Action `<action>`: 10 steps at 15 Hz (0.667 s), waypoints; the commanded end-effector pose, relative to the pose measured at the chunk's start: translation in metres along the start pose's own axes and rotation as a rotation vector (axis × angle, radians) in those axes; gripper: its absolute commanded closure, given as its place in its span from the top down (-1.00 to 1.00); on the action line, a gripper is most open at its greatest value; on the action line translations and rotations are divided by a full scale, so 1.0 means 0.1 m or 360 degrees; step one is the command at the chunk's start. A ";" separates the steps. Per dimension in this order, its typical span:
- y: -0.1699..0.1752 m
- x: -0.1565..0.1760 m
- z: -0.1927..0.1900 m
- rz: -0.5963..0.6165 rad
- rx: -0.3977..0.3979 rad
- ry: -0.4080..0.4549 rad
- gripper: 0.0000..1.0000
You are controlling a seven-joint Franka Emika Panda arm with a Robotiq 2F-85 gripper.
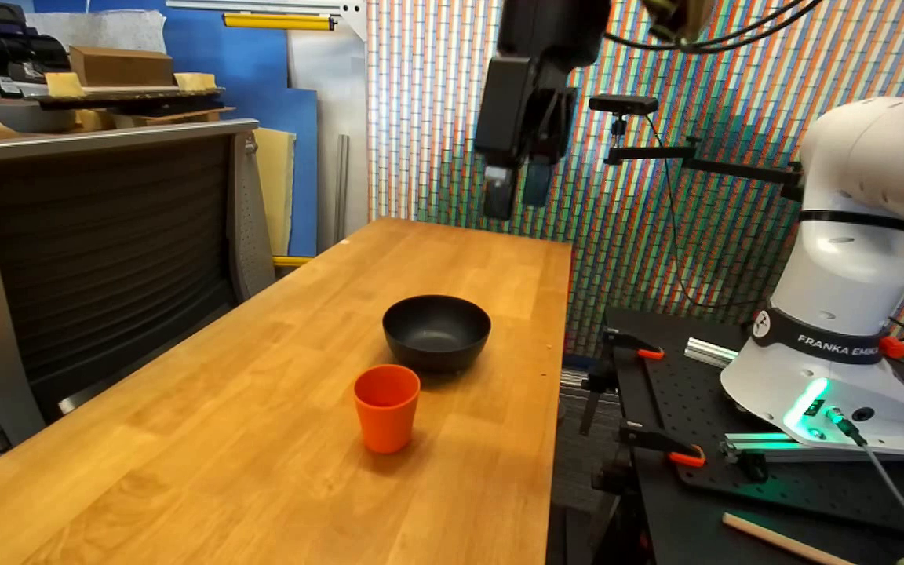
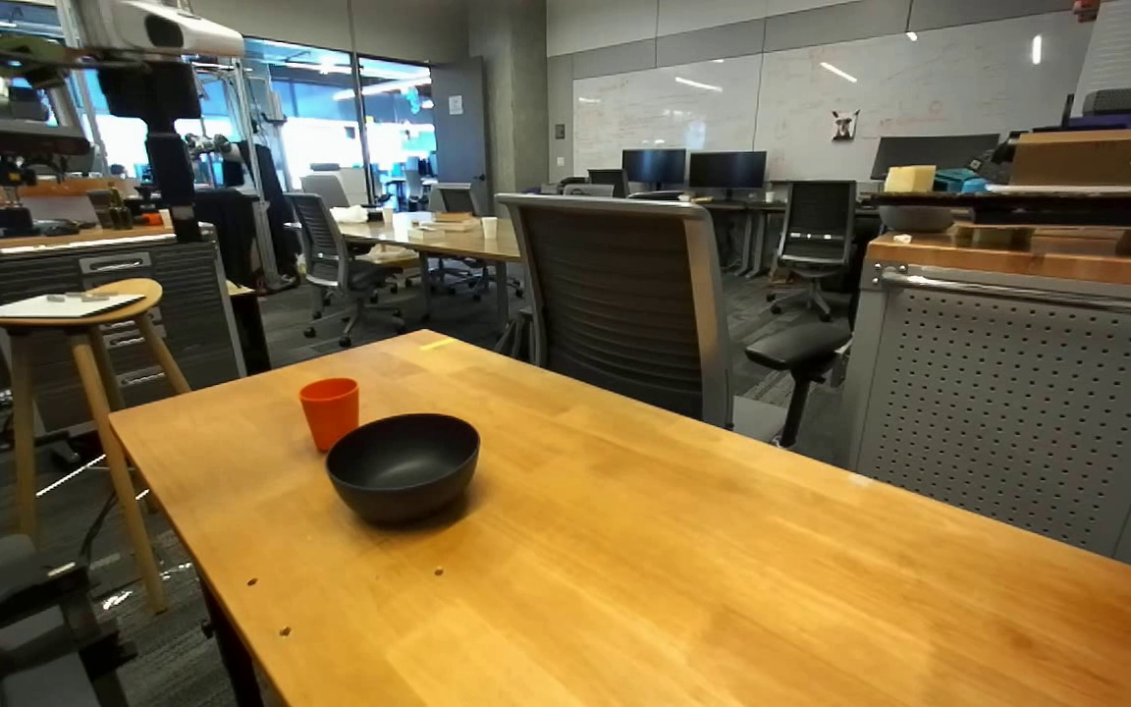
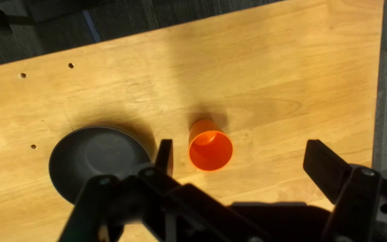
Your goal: Put the cup in the bowl
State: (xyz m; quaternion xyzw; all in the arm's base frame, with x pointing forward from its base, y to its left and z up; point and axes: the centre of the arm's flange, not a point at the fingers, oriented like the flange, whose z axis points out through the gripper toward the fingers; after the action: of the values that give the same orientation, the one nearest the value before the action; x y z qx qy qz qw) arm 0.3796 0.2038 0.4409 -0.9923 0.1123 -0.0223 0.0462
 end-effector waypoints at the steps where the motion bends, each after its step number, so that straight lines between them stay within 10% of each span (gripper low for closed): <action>1: -0.31 0.47 0.46 -0.0027 -0.0106 0.0088 1.00; 10: -0.34 1.05 1.45 -0.0127 -0.0338 0.0085 1.00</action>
State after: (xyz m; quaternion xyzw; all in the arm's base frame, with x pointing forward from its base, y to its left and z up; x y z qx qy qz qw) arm 0.4664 0.2174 0.3224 -0.9952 0.0726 -0.0374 -0.0541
